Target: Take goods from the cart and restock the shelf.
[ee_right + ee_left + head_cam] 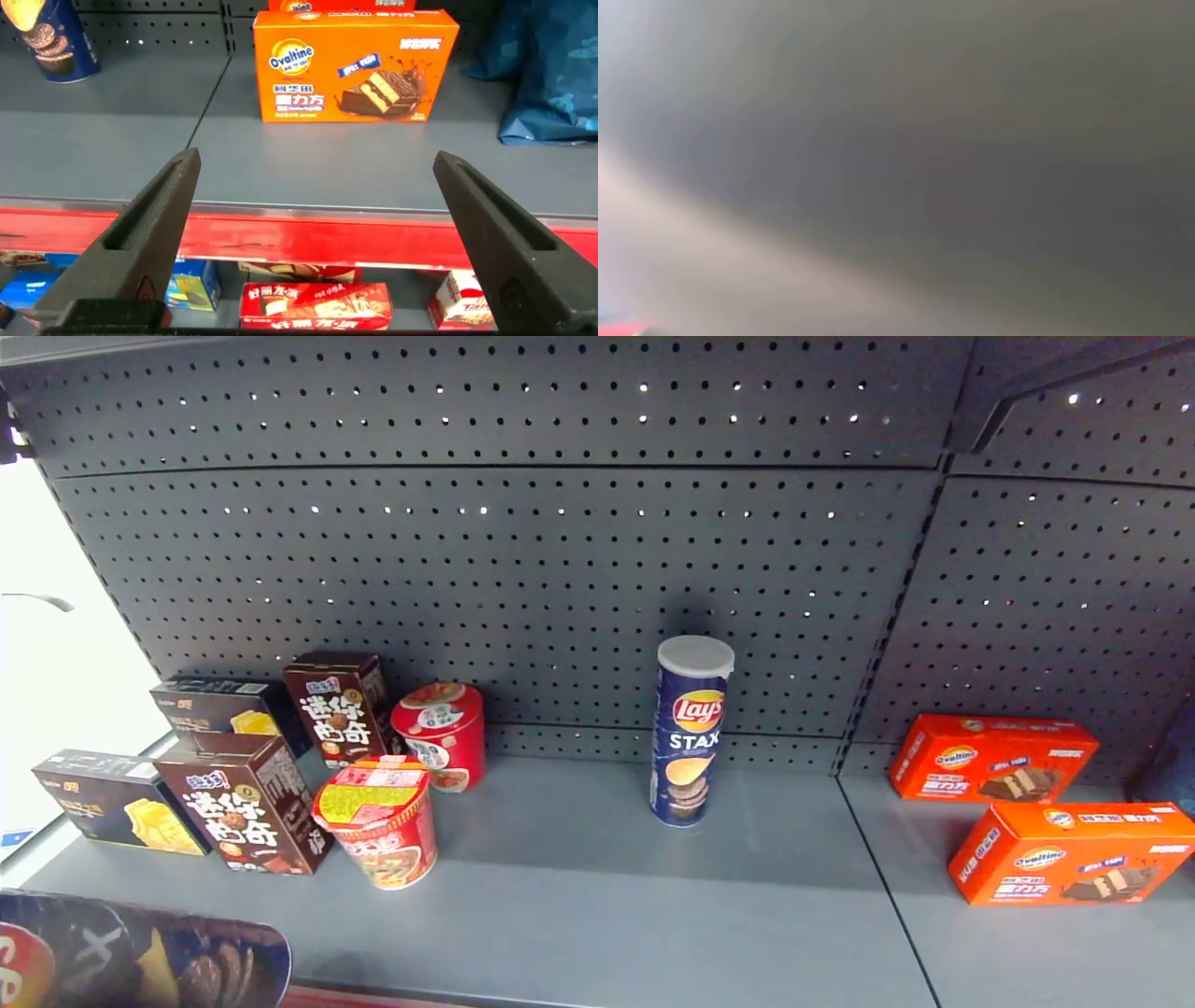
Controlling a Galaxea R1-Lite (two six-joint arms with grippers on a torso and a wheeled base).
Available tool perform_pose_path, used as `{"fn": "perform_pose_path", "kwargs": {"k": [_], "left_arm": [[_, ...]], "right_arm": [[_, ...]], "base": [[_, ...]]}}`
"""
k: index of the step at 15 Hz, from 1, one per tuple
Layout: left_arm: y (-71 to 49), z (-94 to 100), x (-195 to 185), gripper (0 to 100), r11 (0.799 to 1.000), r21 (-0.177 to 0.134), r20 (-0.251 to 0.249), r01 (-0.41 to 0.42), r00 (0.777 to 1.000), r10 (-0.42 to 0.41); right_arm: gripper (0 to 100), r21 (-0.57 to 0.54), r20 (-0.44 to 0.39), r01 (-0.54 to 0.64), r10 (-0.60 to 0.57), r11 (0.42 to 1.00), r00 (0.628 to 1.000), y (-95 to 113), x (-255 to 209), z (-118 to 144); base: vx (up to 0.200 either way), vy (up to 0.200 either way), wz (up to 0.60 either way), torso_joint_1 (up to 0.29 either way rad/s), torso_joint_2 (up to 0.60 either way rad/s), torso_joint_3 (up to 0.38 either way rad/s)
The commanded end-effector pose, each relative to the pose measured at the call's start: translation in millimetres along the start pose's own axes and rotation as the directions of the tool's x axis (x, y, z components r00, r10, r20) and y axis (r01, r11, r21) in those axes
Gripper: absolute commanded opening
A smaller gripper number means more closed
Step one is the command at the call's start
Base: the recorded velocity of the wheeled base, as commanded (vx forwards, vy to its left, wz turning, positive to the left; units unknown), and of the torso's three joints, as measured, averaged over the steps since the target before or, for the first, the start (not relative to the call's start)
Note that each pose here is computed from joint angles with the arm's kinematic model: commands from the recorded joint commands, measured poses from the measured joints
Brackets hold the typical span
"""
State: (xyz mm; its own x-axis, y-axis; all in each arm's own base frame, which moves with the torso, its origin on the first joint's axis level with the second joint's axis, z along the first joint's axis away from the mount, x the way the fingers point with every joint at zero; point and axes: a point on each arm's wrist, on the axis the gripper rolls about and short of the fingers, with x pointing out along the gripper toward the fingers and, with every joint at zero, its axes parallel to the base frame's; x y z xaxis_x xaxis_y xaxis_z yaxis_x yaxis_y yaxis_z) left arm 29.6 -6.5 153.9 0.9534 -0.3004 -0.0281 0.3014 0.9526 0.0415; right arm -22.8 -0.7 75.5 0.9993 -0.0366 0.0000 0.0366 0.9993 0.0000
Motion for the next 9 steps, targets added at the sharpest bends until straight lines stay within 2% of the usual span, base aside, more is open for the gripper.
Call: {"fn": "perform_pose_path", "kwargs": {"k": [1,3,5,9], "left_arm": [[-5.1,3.7,-15,0,1.0,0.008,0.007,0.003,1.0,-0.003],[-11.5,6.4,-33,0,1.0,0.003,-0.014,0.004,1.0,-0.004],[-16.0,7.8,-46,0,1.0,-0.005,-0.032,0.01,0.999,-0.01],[-22.3,-2.6,-63,0,1.0,-0.008,-0.041,0.013,0.999,-0.013]], "right_arm": [[100,0.0,0.0,0.0,0.0,1.0,1.0,0,0,0],[100,0.0,0.0,0.0,0.0,1.0,1.0,0,0,0],[100,0.0,0.0,0.0,0.0,1.0,1.0,0,0,0],[100,0.0,0.0,0.0,0.0,1.0,1.0,0,0,0]], "base": [[0.0,0.0,0.0,0.0,0.0,0.0],[0.0,0.0,0.0,0.0,0.0,0.0],[0.0,0.0,-0.6,0.002,0.0,0.005],[0.0,0.0,0.0,0.0,0.0,0.0]]}}
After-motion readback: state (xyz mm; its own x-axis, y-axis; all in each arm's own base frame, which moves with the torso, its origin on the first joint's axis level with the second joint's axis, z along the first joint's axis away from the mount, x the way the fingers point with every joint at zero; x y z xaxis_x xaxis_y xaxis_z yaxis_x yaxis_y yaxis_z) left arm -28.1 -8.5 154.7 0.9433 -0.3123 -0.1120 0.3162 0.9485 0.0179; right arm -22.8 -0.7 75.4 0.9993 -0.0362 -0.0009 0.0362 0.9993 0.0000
